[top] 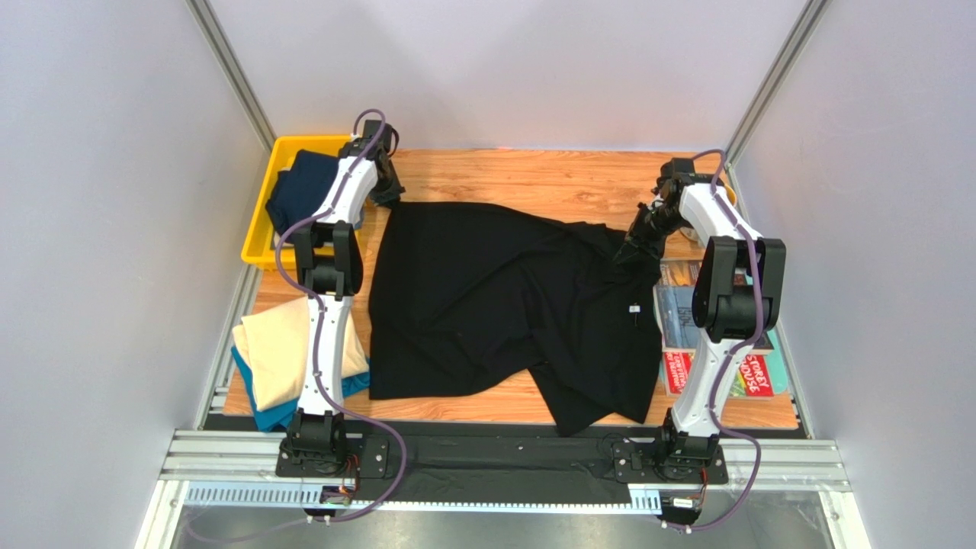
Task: Fold and stack the t-shirts
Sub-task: Fold the tshirt
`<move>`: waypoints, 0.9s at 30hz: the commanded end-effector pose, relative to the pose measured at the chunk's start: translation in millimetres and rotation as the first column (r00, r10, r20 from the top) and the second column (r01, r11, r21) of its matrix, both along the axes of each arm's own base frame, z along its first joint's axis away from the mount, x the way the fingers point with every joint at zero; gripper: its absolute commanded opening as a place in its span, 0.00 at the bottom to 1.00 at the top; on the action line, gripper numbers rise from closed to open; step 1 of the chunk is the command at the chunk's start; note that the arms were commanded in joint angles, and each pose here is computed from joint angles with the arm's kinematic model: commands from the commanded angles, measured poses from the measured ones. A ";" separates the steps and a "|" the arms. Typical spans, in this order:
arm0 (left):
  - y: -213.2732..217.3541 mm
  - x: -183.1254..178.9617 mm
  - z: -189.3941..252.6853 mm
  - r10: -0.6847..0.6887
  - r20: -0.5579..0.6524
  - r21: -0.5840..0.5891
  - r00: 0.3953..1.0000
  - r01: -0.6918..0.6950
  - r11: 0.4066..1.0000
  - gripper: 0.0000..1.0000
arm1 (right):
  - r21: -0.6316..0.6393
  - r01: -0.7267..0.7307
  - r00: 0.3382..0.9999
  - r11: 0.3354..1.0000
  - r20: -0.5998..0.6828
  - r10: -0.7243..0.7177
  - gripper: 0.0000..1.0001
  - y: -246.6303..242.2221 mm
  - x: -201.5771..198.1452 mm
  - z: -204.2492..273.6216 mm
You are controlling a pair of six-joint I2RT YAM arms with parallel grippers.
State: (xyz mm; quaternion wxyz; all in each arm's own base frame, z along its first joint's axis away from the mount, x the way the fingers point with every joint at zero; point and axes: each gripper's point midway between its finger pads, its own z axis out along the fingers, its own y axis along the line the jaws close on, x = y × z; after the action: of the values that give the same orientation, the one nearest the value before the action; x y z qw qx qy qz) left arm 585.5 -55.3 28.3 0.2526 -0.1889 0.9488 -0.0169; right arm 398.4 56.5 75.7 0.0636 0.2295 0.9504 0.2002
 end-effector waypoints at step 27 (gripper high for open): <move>-7.8 -4.5 95.9 -0.161 0.170 -0.010 0.972 0.165 0.986 0.00 | -0.186 0.039 0.970 0.982 0.241 0.007 0.00 -38.4 98.5 54.6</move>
State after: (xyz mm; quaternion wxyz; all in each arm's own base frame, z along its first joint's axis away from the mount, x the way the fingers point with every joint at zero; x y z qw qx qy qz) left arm 572.7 -61.6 72.0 0.2731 -0.1244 0.9527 -0.0482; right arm 479.0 28.0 117.2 0.1715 0.2131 0.9503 0.1486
